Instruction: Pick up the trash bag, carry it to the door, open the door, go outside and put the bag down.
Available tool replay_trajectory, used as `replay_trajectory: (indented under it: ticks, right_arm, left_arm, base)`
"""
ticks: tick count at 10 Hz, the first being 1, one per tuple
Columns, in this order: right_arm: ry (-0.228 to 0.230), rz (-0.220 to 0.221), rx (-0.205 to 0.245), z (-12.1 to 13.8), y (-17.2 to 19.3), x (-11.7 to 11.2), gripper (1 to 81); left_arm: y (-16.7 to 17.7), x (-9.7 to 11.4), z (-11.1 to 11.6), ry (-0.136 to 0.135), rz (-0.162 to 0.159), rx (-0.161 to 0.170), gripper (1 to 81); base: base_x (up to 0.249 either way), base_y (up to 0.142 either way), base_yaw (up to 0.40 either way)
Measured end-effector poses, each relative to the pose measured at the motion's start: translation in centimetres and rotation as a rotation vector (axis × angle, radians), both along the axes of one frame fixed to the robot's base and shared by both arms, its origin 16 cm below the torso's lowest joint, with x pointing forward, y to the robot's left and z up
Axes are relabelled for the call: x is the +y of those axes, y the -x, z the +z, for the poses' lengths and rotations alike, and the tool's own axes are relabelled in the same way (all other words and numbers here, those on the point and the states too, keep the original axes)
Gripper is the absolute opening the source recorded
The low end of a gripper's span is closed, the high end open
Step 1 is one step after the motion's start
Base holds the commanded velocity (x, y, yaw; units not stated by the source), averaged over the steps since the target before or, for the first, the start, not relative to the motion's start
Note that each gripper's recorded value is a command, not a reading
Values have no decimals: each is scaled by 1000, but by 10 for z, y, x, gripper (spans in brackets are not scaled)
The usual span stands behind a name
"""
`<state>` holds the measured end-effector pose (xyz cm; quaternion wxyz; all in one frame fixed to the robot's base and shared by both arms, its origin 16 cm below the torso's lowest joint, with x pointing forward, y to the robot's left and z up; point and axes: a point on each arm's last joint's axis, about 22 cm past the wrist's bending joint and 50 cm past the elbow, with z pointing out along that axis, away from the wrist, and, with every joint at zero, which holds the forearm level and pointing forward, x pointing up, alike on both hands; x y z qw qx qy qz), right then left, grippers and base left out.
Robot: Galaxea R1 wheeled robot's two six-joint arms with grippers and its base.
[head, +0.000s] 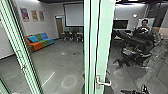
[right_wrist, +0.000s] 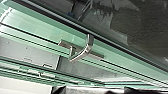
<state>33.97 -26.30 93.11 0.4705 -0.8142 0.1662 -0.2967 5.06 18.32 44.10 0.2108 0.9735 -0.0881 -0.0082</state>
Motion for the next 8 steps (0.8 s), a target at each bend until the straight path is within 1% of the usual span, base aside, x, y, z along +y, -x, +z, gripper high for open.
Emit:
replay_trajectory:
  ticks: [1,2,3,4,5,6,7,8]
  right_arm:
    - [-1,-22,2,-2,-13,-4,811]
    - [-14,-31,19,-10,-22,1,811]
    - [-29,-28,32,-15,-29,10,811]
    - [-36,-22,40,-16,-37,14,811]
    - [-23,-34,37,-16,-50,4,811]
    - [-5,-49,46,-23,-60,-7,811]
    - [0,-35,61,-30,-65,-6,811]
    - [-3,-7,66,-29,-73,1,811]
  left_arm:
    - [0,0,0,0,1,1,10]
    - [0,0,0,0,1,1,10]
    - [0,0,0,0,1,1,10]
    - [0,0,0,0,1,1,10]
    - [0,0,0,1,1,2,10]
    - [0,0,0,0,2,3,10]
    - [0,0,0,1,2,3,10]
    - [0,0,0,1,2,3,10]
  base:
    - [0,0,0]
    - [0,0,0]
    - [0,0,0]
    - [0,0,0]
    - [0,0,0]
    - [0,0,0]
    - [0,0,0]
    - [0,0,0]
